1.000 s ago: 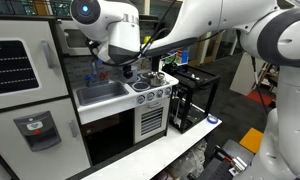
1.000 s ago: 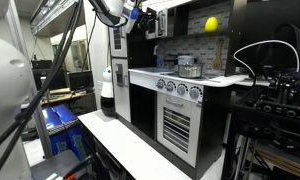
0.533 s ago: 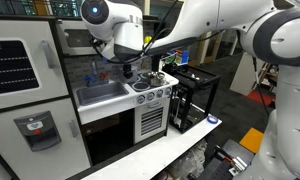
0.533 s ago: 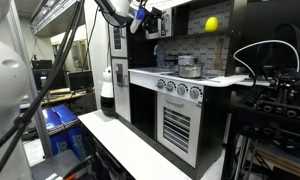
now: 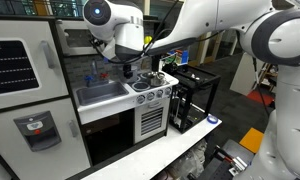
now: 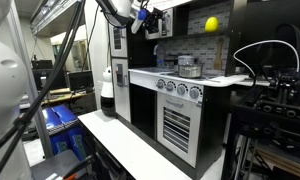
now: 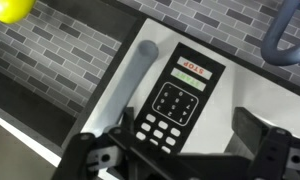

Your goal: Close the microwave door

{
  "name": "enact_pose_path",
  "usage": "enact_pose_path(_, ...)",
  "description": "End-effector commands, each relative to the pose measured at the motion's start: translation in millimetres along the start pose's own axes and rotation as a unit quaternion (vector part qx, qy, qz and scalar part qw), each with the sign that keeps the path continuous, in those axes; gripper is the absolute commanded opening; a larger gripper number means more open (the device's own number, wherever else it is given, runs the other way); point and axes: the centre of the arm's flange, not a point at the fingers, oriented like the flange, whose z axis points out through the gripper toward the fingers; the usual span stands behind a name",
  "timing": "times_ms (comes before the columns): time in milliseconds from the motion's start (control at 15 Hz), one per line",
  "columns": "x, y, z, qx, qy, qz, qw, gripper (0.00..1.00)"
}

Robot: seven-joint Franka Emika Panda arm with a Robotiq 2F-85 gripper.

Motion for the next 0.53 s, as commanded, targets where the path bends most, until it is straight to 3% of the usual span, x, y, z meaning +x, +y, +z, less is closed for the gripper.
enact_pose_path(0, -7, 7, 23, 0.001, 0.008, 0.004, 1.0000, 1.00)
enact_pose_path(467, -18, 25, 31, 0.025, 0.019, -0.002, 0.9995, 1.00)
